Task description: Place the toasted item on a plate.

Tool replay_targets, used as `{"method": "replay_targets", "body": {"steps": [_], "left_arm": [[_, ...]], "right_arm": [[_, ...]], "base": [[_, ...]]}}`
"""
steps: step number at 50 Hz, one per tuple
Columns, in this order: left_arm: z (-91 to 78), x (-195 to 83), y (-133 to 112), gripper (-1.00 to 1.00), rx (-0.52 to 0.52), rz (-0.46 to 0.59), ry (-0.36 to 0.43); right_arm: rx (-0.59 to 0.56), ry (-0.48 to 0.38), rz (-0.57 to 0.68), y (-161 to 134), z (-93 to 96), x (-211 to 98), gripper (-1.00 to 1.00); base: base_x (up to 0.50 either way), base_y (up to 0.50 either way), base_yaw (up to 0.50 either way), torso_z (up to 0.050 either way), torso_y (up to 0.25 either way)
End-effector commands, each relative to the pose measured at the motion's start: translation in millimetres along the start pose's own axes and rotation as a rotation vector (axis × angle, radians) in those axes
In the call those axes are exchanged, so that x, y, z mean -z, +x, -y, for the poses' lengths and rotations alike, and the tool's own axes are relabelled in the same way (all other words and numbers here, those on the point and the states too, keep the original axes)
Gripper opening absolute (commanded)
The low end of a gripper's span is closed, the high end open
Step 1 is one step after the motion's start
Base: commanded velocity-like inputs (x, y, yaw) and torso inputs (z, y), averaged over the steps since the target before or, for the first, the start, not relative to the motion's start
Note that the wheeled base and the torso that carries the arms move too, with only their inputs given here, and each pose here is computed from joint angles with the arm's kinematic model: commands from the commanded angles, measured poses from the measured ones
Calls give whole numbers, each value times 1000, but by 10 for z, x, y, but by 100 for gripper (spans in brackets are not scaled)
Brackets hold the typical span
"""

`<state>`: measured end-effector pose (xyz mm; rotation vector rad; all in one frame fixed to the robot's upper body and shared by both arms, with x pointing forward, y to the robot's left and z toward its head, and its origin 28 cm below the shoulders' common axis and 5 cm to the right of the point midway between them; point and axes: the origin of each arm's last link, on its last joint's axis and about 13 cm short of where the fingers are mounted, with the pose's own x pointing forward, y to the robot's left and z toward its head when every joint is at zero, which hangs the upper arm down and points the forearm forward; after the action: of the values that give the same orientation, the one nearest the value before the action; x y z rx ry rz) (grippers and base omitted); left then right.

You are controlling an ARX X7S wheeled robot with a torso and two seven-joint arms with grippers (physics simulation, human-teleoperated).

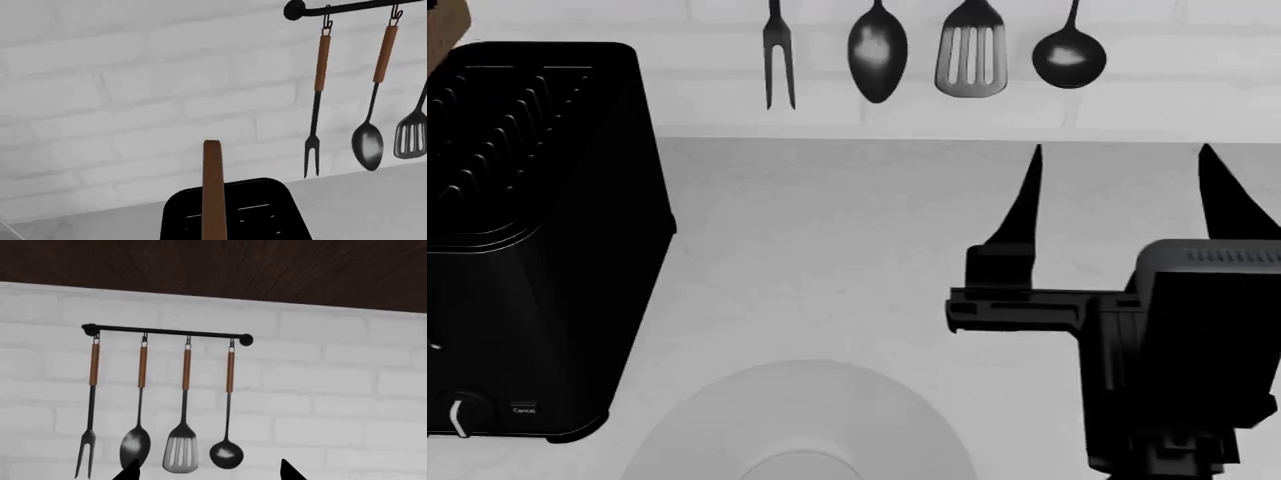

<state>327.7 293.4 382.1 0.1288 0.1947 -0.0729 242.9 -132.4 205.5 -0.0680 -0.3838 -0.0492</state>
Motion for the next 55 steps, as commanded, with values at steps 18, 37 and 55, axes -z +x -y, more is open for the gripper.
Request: {"method": "replay_targets", "body": {"steps": [18,37,55], "left_arm": [[452,-6,-508,-100,161,140,109],[848,96,-720,-100,320,204,177],[1117,190,-871,-100,465,251,162]], "right_arm": [[3,0,6,-43,10,-46,100],[1,-4,-13,-99,12,10,100],[-3,-6,-18,-95,-2,30,100]], "base": [[0,0,0,0,0],[0,0,0,0,0],[0,0,0,0,0]]}}
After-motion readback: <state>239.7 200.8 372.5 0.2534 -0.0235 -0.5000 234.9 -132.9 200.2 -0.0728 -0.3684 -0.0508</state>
